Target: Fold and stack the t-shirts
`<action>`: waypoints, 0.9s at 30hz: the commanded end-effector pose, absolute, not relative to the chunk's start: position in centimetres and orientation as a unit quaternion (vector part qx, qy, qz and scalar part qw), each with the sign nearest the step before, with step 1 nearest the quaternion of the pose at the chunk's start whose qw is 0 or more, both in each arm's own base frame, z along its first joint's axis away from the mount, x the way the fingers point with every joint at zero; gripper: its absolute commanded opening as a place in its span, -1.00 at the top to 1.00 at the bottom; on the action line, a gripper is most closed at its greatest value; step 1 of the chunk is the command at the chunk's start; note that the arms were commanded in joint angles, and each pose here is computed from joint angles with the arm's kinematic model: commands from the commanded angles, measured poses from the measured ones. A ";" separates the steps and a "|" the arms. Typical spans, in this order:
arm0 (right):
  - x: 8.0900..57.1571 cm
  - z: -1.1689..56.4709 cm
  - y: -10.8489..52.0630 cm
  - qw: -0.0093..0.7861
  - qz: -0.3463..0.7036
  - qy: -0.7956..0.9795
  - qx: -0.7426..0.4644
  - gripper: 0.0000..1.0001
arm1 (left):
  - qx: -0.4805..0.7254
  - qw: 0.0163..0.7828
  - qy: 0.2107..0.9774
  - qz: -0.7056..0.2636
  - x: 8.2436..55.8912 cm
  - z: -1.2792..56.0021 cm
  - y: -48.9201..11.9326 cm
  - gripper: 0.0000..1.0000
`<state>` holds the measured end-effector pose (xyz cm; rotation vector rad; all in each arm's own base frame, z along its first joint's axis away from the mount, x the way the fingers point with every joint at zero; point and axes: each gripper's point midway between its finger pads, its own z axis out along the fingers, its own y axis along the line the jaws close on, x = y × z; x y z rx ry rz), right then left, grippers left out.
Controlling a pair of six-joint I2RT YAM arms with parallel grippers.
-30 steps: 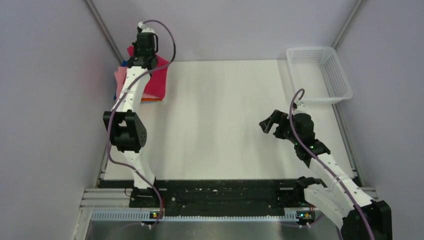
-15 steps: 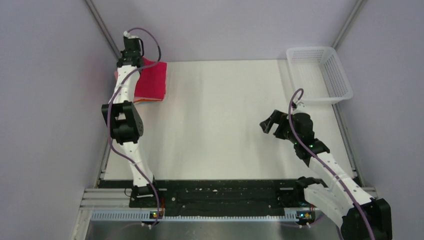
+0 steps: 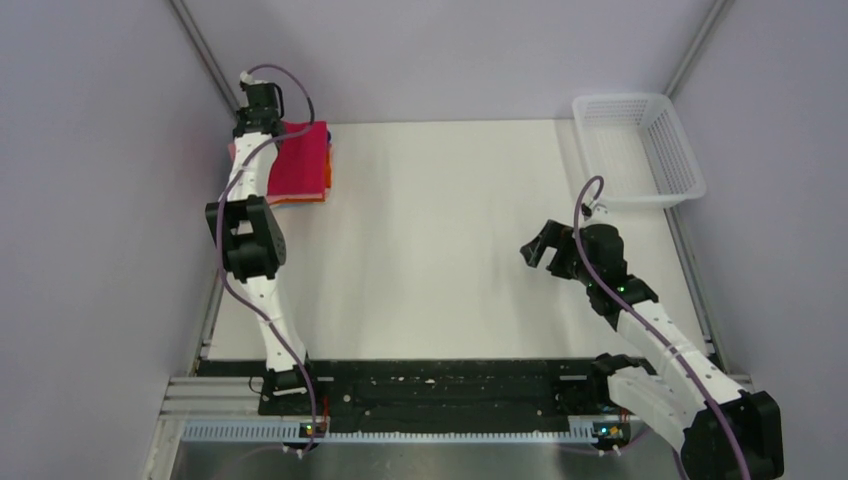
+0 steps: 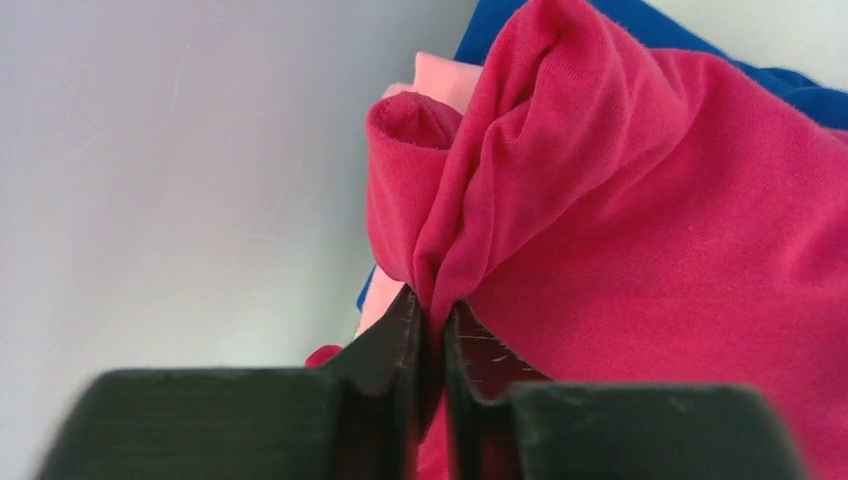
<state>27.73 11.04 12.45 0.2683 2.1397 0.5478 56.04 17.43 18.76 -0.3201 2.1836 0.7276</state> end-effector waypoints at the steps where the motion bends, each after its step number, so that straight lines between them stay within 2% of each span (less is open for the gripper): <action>1: 29.1 15.2 10.7 0.477 0.219 0.844 0.105 -0.98 | -0.185 0.446 0.817 0.314 56.6 22.7 20.0 0.49; 2: 29.1 15.2 10.8 0.477 0.220 0.844 0.105 -0.97 | -0.186 0.446 0.817 0.315 56.5 22.8 20.0 0.15; 3: 29.1 15.2 10.8 0.476 0.220 0.845 0.104 -0.97 | -0.188 0.447 0.815 0.316 56.5 22.9 20.0 -0.46; 4: 29.1 15.2 10.9 0.476 0.221 0.845 0.104 -0.97 | -0.194 0.449 0.812 0.320 56.3 23.3 20.2 -0.73; 5: 29.1 15.1 10.9 0.474 0.221 0.846 0.103 -0.97 | -0.200 0.452 0.808 0.322 56.2 23.7 20.3 -0.79; 10: 29.0 15.1 11.0 0.474 0.223 0.846 0.102 -0.97 | -0.214 0.472 0.800 0.301 55.6 26.0 19.7 -0.85; 15: 29.0 15.1 11.0 0.475 0.227 0.844 0.101 -0.97 | -0.216 0.502 0.809 0.218 55.3 28.2 16.9 -0.87; 19: 28.8 15.2 10.9 0.476 0.227 0.843 0.107 -0.98 | -0.220 0.535 0.808 0.111 54.2 31.2 13.0 -0.91; 24: 28.5 15.3 10.3 0.481 0.217 0.840 0.122 -0.97 | -0.189 0.595 0.779 -0.059 50.7 35.0 5.2 -0.97; 26: 28.3 15.5 10.1 0.484 0.215 0.839 0.125 -0.97 | -0.170 0.611 0.764 -0.118 48.6 34.9 1.7 -0.96; 27: 28.2 15.7 10.0 0.486 0.216 0.837 0.126 -0.97 | -0.162 0.597 0.772 -0.144 47.3 32.9 0.0 -0.96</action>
